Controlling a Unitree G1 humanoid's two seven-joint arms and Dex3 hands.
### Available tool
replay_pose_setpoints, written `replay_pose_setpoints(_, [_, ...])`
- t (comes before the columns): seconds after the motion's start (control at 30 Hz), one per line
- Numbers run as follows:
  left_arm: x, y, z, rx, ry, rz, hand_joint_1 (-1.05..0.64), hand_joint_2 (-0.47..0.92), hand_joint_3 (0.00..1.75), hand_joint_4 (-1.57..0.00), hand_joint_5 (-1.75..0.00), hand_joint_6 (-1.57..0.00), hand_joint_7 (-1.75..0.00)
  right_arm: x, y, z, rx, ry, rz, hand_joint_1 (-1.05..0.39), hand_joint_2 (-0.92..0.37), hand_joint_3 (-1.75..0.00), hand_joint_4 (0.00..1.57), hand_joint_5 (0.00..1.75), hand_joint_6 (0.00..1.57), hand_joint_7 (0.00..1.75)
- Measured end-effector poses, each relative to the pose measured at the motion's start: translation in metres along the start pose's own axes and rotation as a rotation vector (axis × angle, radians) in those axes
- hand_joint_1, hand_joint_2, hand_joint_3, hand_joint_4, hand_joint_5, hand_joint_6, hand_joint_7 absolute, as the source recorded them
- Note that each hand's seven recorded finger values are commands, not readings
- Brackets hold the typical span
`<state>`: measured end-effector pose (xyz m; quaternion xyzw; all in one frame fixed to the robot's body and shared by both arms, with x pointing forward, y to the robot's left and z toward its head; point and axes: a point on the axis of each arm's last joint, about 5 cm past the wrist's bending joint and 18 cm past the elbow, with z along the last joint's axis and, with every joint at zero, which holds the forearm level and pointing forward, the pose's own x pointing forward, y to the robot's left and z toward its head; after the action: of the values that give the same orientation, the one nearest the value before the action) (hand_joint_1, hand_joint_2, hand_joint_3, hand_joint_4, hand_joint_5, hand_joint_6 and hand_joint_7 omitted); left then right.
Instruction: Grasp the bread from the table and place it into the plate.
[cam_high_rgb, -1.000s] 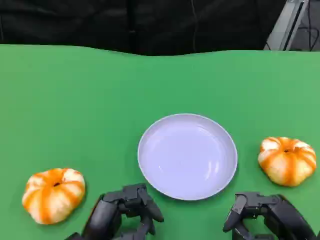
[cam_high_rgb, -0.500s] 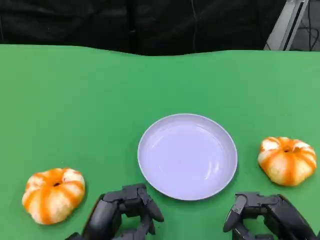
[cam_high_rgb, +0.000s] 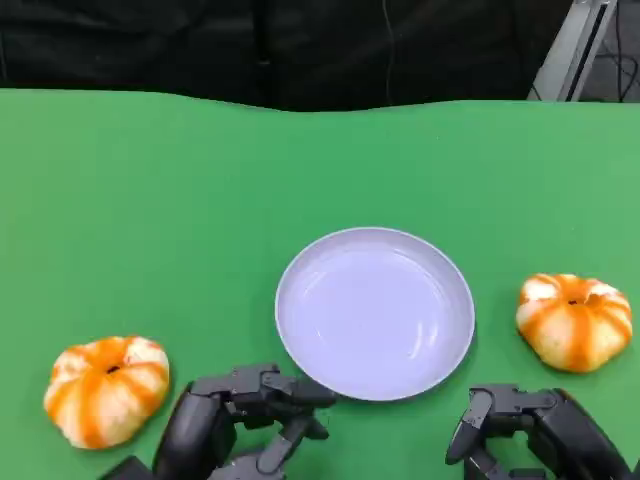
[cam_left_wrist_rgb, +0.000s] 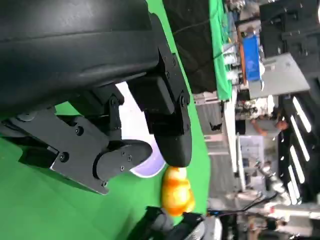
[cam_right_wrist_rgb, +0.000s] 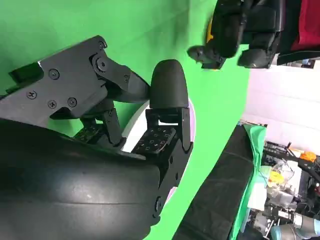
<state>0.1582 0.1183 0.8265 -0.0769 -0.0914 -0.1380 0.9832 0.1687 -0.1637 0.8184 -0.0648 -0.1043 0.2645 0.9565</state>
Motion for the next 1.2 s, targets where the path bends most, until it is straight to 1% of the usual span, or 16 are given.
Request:
replay_pose_setpoints(0.1, [0.001,0.001,0.004,-0.039,0.0,-0.002,-0.31,0.92,0.18,-1.05,-0.08,-0.98,0.0,0.0,-0.0001,0.0,-0.001,-0.001,-0.003,-0.14,-0.63,-0.94,0.81,1.46,0.85,1.13])
replay_pose_setpoints(0.13, [0.001,0.002,0.005,-0.047,0.0,-0.005,-0.39,0.92,0.17,-0.99,-0.04,-0.89,0.0,0.0,-0.0001,0.0,-0.001,-0.001,-0.003,-0.14,-0.63,-0.94,0.81,1.46,0.85,1.14])
replay_pose_setpoints(0.17, [0.002,0.002,0.005,-0.051,-0.002,-0.01,-0.42,0.92,0.17,-0.97,-0.03,-0.86,0.0,0.0,-0.0001,0.0,0.0,0.0,-0.003,-0.14,-0.63,-0.94,0.81,1.46,0.85,1.14])
replay_pose_setpoints(0.3, [0.002,0.004,0.008,-0.061,-0.02,-0.029,-0.45,0.92,0.16,-0.95,-0.01,-0.83,0.0,0.0,-0.0002,-0.001,0.002,0.006,-0.003,-0.14,-0.63,-0.94,0.8,1.46,0.85,1.14])
replay_pose_setpoints(0.33, [0.003,0.004,0.008,-0.061,-0.021,-0.031,-0.58,0.92,0.19,-0.67,-0.01,-0.58,0.0,0.0,-0.0001,-0.001,0.003,0.007,-0.003,-0.14,-0.63,-0.94,0.81,1.46,0.85,1.14])
replay_pose_setpoints(0.37, [0.002,0.005,0.008,-0.067,-0.025,-0.038,-0.62,0.92,0.21,-0.57,0.0,-0.5,0.0,0.0,-0.0001,-0.001,0.004,0.008,-0.003,-0.14,-0.63,-0.94,0.81,1.46,0.85,1.14])
replay_pose_setpoints(0.43, [0.003,0.007,0.009,-0.076,-0.04,-0.057,-0.66,0.92,0.22,-0.49,0.0,-0.42,0.0,0.0,0.0001,-0.002,0.005,0.011,-0.003,-0.14,-0.63,-0.93,0.81,1.46,0.85,1.14])
replay_pose_setpoints(0.57, [0.004,0.011,0.011,-0.077,-0.071,-0.069,-0.67,0.92,0.23,-0.47,0.0,-0.41,0.0,0.0,0.0002,-0.002,0.006,0.012,-0.003,-0.14,-0.63,-0.93,0.81,1.46,0.85,1.14])
replay_pose_setpoints(0.6, [0.004,0.011,0.011,-0.077,-0.072,-0.073,-0.72,0.92,0.29,-0.32,0.0,-0.3,0.0,0.0,0.0002,-0.002,0.006,0.012,-0.003,-0.14,-0.63,-0.93,0.81,1.46,0.85,1.13])
replay_pose_setpoints(0.63, [0.003,0.012,0.012,-0.065,-0.073,-0.072,-0.75,0.92,0.32,-0.23,0.0,-0.24,0.0,0.0,0.0002,-0.002,0.006,0.012,-0.002,-0.14,-0.63,-0.93,0.82,1.46,0.85,1.13])
replay_pose_setpoints(0.7, [0.004,0.02,0.019,0.014,-0.098,-0.065,-0.77,0.92,0.35,-0.2,-0.01,-0.22,-0.01,0.001,0.0,-0.002,0.006,0.011,-0.001,-0.14,-0.64,-0.93,0.82,1.46,0.85,1.13])
replay_pose_setpoints(0.77, [0.005,0.031,0.03,0.122,-0.136,-0.021,-0.82,0.92,0.4,-0.22,-0.02,-0.23,-0.01,0.001,0.0001,-0.002,0.006,0.012,-0.002,-0.14,-0.63,-0.93,0.82,1.46,0.86,1.13])
replay_pose_setpoints(0.83, [0.006,0.039,0.039,0.224,-0.152,0.021,-0.84,0.92,0.42,-0.23,-0.02,-0.23,-0.01,0.001,0.0001,-0.002,0.006,0.012,-0.002,-0.14,-0.63,-0.93,0.82,1.46,0.86,1.13])
replay_pose_setpoints(0.87, [0.006,0.04,0.041,0.26,-0.155,0.034,-0.84,0.92,0.52,-0.22,-0.01,-0.25,-0.02,0.001,0.0001,-0.002,0.006,0.013,-0.002,-0.14,-0.63,-0.93,0.81,1.46,0.86,1.13])
replay_pose_setpoints(1.03, [0.002,0.047,0.048,0.401,-0.116,0.091,-0.86,0.92,0.73,-0.2,-0.01,-0.27,-0.01,0.001,0.0001,-0.002,0.005,0.012,-0.001,-0.14,-0.64,-0.93,0.81,1.46,0.85,1.13])
replay_pose_setpoints(1.2, [0.002,0.057,0.057,0.552,-0.082,0.144,-0.89,0.92,0.74,-0.23,-0.02,-0.32,-0.02,0.001,0.0001,-0.002,0.005,0.011,-0.001,-0.14,-0.64,-0.92,0.81,1.46,0.85,1.13])
